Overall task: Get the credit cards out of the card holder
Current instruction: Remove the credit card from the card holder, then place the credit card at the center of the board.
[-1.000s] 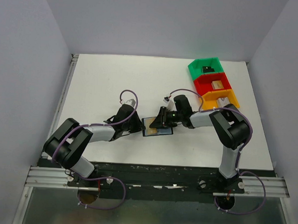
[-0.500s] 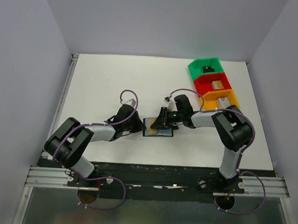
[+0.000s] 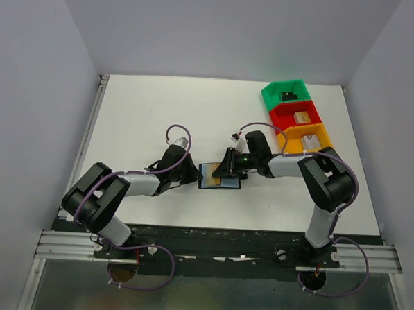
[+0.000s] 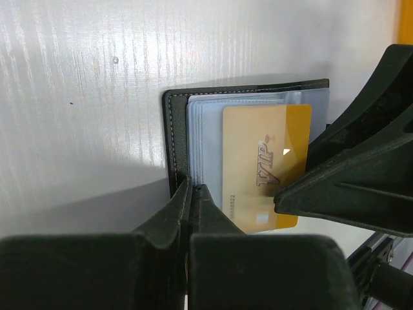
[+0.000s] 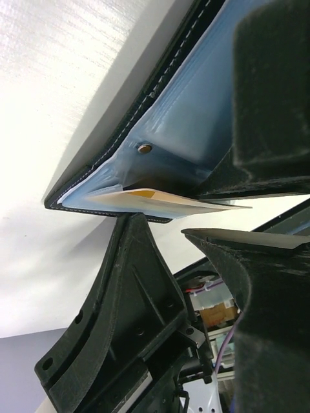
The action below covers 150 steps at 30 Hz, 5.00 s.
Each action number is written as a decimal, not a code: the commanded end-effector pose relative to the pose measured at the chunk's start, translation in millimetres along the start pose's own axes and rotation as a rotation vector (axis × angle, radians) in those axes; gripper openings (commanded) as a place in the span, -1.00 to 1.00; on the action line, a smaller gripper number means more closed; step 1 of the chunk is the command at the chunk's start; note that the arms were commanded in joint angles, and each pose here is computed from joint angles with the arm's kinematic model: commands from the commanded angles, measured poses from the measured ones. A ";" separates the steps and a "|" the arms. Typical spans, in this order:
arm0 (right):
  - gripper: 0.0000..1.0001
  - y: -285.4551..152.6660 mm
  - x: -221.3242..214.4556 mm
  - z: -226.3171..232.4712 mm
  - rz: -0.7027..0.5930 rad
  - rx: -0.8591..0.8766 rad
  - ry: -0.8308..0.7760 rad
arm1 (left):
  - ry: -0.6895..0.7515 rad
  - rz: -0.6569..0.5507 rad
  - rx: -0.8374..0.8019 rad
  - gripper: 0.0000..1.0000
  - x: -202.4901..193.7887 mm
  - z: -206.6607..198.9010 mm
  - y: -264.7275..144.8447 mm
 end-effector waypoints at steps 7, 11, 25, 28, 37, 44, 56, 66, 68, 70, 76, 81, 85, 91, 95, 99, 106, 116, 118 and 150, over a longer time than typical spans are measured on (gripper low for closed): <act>-0.42 -13.0 3.4 2.1 -0.027 -0.005 -0.016 | -0.016 0.086 0.145 -1.00 -24.9 38.6 -1.6; -0.46 -15.3 3.5 -1.1 -0.036 -0.018 -0.006 | -0.014 0.083 0.147 -1.00 -24.8 38.9 -2.1; -0.68 -25.2 4.4 -8.7 -0.060 -0.082 0.005 | 0.012 0.074 0.152 -1.00 -21.2 37.3 -10.0; -0.84 -27.7 1.7 -12.2 -0.044 -0.110 0.007 | 0.022 0.077 0.160 -1.00 -22.0 38.4 -12.5; -0.99 -36.7 -0.9 -16.1 -0.042 -0.185 0.012 | 0.051 0.057 0.191 -1.00 -19.6 42.4 -22.7; -0.99 -47.8 0.9 -7.9 -0.068 -0.205 -0.013 | 0.075 0.019 0.213 -1.00 -12.8 41.0 -33.4; -0.99 -90.1 4.0 33.0 -0.066 -0.277 -0.215 | 0.147 -0.128 0.098 0.53 32.5 -15.9 -70.1; -0.99 -108.0 -29.4 112.4 0.126 -0.227 -0.694 | 0.479 -0.182 -0.474 0.72 43.6 -111.3 -145.0; -0.99 -113.4 -38.3 131.1 0.158 -0.111 -0.727 | 0.564 -0.173 -0.591 0.74 39.7 -127.6 -168.6; -0.99 -121.5 -44.5 147.5 0.154 -0.016 -0.765 | 0.636 -0.150 -0.665 0.74 35.4 -138.8 -190.5; -0.99 -142.3 -60.9 181.1 0.221 0.139 -0.842 | 0.776 -0.071 -0.855 0.69 13.7 -147.0 -224.1; -0.99 -143.7 -72.7 195.1 0.296 0.186 -0.877 | 0.765 0.056 -0.930 0.50 1.3 -145.6 -217.2; -0.99 -141.1 -76.8 201.9 0.326 0.200 -0.892 | 0.769 0.074 -0.941 0.45 -1.3 -144.0 -216.2; -0.99 -138.0 -79.2 208.3 0.351 0.208 -0.909 | 0.780 0.118 -0.972 0.29 -3.3 -146.3 -216.5; -0.99 -136.7 -79.1 208.2 0.358 0.201 -0.912 | 0.784 0.132 -1.000 0.18 -6.1 -145.5 -215.8; -0.99 -135.3 -77.3 207.8 0.360 0.196 -0.913 | 0.778 0.153 -1.006 0.16 -9.5 -142.5 -214.9; -0.99 -135.7 -73.1 213.2 0.358 0.197 -0.926 | 0.771 0.182 -1.017 0.03 -12.7 -140.9 -214.4; -0.99 -135.7 -71.7 212.2 0.354 0.186 -0.931 | 0.766 0.205 -1.024 -0.38 -15.2 -140.1 -213.3; -0.99 -135.7 -71.7 213.0 0.352 0.188 -0.932 | 0.767 0.208 -1.028 -0.40 -15.7 -140.3 -213.3; 0.18 -173.2 -7.6 195.8 -0.450 0.028 -0.624 | 0.428 -0.357 -0.886 -1.00 42.2 -135.3 -210.6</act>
Point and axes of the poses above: each gripper's point midway between its finger pads, its own y axis out along the fingers, its own z axis along the line the jaws close on, x = y × z, the point moved 5 cm from there along -y, back along the fingers, and after that the axes turned 5 degrees about -y, right-handed, at the moved point
